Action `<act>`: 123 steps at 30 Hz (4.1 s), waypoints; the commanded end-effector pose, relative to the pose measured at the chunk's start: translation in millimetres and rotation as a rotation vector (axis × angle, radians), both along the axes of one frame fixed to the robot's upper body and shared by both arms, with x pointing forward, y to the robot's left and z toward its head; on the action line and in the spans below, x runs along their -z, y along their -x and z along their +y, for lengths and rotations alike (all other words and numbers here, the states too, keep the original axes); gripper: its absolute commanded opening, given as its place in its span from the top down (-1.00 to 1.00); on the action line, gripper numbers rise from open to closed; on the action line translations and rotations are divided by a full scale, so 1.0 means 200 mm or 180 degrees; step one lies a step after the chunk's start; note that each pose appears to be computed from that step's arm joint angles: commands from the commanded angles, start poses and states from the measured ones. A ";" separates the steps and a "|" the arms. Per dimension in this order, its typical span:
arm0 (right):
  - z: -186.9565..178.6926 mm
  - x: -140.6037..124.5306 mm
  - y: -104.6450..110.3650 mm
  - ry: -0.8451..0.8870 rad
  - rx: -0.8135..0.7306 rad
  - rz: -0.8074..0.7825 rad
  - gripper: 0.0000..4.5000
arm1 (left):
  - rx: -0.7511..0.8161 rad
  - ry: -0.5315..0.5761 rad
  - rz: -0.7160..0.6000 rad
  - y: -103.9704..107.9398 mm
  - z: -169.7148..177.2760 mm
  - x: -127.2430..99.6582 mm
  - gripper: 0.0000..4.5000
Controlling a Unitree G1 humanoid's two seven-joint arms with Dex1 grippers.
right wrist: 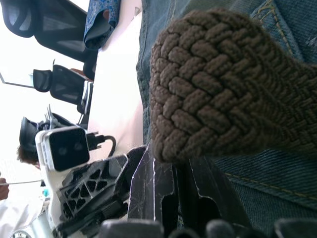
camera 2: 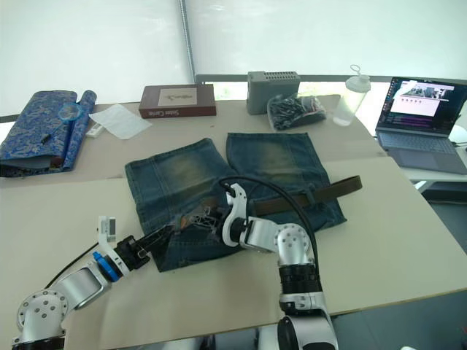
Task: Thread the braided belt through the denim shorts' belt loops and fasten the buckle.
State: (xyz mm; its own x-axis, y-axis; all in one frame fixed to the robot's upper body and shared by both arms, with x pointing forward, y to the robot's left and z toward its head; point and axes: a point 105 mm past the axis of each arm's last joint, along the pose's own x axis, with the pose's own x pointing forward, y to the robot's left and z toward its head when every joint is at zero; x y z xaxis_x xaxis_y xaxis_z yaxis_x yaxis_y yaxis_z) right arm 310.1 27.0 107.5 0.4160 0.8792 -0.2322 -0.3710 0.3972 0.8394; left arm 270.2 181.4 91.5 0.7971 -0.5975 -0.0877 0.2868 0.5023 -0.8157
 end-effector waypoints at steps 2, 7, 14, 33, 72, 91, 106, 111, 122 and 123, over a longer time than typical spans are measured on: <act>0.09 0.01 0.06 -0.0031 -0.0278 0.0088 1.00 | -0.0110 0.0158 0.0056 -0.02 0.01 -0.02 0.01; 0.09 0.01 0.06 -0.0027 -0.0287 0.0084 1.00 | -0.0061 0.0209 0.0118 -0.01 -0.02 -0.01 0.01; 0.08 0.02 0.05 0.0009 -0.0287 0.0071 1.00 | -0.0169 0.0363 0.0058 -0.01 0.02 -0.06 0.82; -0.04 -0.01 0.15 0.0762 -0.0788 -0.1279 0.07 | -0.0345 0.0440 0.0038 -0.02 0.06 -0.09 1.00; -0.20 0.23 0.05 0.1765 -0.0640 -0.1510 0.98 | -0.1452 -0.0695 0.0423 0.26 1.13 -0.12 1.00; -0.14 0.14 -0.08 0.1548 -0.0169 -0.1534 0.98 | -0.2157 -0.1179 -0.0015 0.08 1.38 -0.30 1.00; -0.08 -0.09 0.02 0.0889 -0.0478 -0.1983 0.27 | -0.2322 -0.1350 -0.0397 0.03 1.40 -0.48 -0.04; -0.25 -0.26 0.12 0.0750 -0.0657 -0.2204 -0.51 | -0.1639 -0.0952 -0.0736 0.04 1.14 -0.66 -1.00; -0.78 -0.43 -0.10 0.2216 0.0089 -0.2570 -0.99 | 0.0501 -0.1445 -0.0686 0.02 0.18 -0.45 -1.00; -0.85 -0.44 -0.15 0.2455 0.0249 -0.2576 -0.99 | 0.0529 -0.1642 -0.0743 -0.01 0.12 -0.42 -1.00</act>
State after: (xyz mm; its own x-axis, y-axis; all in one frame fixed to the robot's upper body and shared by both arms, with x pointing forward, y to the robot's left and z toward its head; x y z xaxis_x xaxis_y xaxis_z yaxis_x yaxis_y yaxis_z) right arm 327.2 -130.6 172.4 0.6569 0.6406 -0.3975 -0.7013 0.7128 -0.0102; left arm 266.7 221.8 169.2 0.7235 -0.6509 -0.2300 0.4910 0.7194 -0.4912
